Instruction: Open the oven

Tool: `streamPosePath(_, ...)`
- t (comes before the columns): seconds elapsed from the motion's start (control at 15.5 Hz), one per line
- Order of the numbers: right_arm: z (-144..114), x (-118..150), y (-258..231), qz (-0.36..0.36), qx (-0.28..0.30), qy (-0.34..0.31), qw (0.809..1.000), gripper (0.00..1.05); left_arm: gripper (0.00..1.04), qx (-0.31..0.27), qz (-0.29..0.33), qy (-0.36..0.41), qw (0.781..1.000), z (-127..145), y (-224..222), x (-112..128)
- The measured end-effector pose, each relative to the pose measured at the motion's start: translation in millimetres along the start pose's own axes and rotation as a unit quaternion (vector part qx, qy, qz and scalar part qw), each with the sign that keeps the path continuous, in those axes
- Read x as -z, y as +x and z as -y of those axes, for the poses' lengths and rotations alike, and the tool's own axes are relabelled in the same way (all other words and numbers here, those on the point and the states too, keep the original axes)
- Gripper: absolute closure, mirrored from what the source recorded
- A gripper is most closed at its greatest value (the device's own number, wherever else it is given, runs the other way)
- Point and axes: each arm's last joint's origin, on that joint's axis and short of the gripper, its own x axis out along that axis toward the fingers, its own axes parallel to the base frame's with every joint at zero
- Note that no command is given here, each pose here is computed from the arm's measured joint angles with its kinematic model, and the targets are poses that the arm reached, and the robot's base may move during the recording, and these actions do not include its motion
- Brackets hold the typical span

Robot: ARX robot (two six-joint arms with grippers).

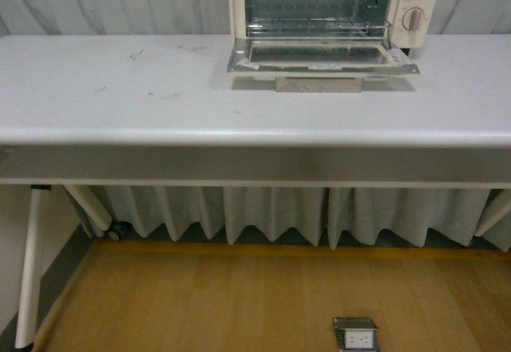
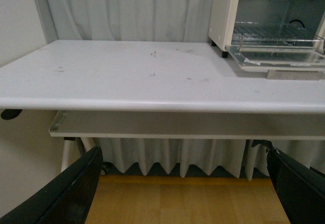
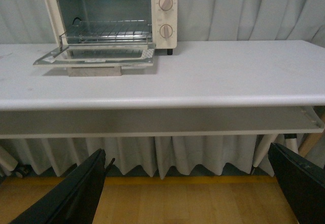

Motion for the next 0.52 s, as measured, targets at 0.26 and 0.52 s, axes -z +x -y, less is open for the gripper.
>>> streamPosePath(0.26, 0.0, -0.1, 0.0, 0.0, -0.001, 0.0, 1.0, 0.06, 0.07, 0.0, 0.0, 0.001, 1.0, 0.0, 0.0, 0.0)
streamPosePath(0.52, 0.0, 0.0, 0.0, 0.0, 0.0, 0.0, 1.0, 0.06, 0.07, 0.0, 0.0, 0.001, 1.0, 0.0, 0.0, 0.0)
